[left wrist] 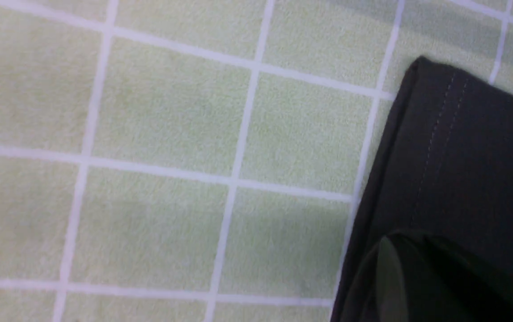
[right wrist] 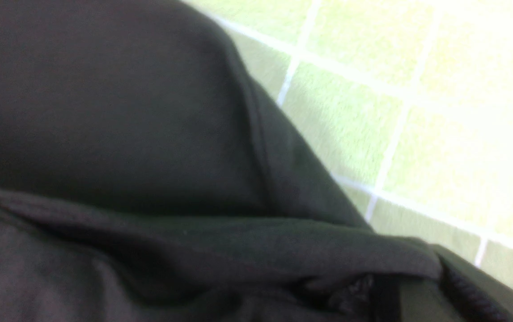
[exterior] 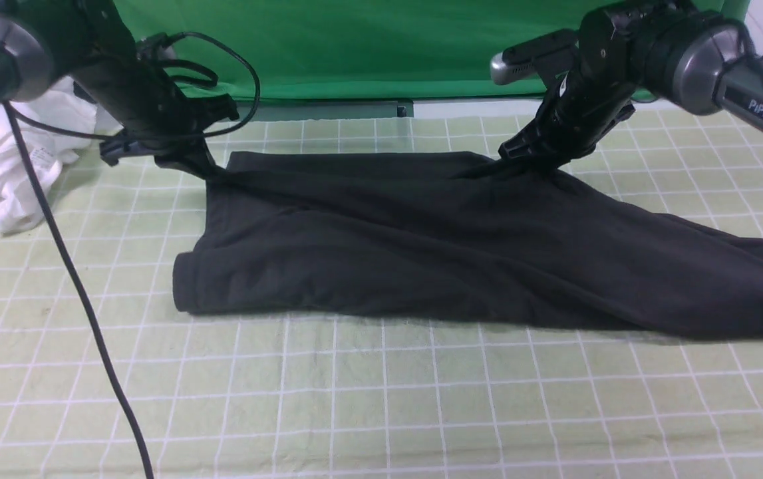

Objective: Fold a long-sleeved shirt over a green coffee tablecloth.
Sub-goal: 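Fold the black garment in half by bringing its near edge over to the far edge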

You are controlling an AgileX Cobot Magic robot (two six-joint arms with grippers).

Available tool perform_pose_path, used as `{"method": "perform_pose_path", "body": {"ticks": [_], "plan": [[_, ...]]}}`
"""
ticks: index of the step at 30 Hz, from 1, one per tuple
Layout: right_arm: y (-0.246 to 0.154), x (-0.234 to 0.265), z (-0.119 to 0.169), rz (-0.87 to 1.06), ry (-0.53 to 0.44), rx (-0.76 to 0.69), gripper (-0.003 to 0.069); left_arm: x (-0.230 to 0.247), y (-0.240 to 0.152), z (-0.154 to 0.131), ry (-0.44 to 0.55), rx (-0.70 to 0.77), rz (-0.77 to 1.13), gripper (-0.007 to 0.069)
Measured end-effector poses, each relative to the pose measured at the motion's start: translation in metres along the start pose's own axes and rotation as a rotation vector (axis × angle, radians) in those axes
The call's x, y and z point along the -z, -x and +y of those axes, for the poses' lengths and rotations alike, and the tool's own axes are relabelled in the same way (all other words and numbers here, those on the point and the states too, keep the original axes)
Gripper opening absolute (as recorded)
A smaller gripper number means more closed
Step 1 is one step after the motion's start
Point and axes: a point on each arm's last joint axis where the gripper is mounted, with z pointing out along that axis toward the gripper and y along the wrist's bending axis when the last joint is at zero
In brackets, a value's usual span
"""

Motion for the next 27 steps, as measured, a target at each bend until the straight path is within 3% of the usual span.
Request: {"method": "perform_pose_path", "body": {"ticks": [10, 16, 24, 27], "plan": [[0.005, -0.009, -0.003, -0.071, -0.005, -0.016, 0.0151, -0.014, 0.009, 0.000, -0.040, -0.038, -0.100, 0.0018], [0.005, -0.008, -0.003, -0.070, -0.007, 0.003, 0.0027, -0.009, 0.015, -0.006, -0.077, -0.025, -0.135, 0.0018], [0.018, 0.006, -0.020, -0.112, -0.026, -0.027, 0.0029, 0.009, 0.029, -0.015, -0.111, -0.010, -0.205, 0.0018], [0.018, 0.007, -0.021, -0.112, -0.027, -0.035, 0.0071, 0.009, 0.029, -0.015, -0.117, 0.000, -0.205, 0.0031]]}}
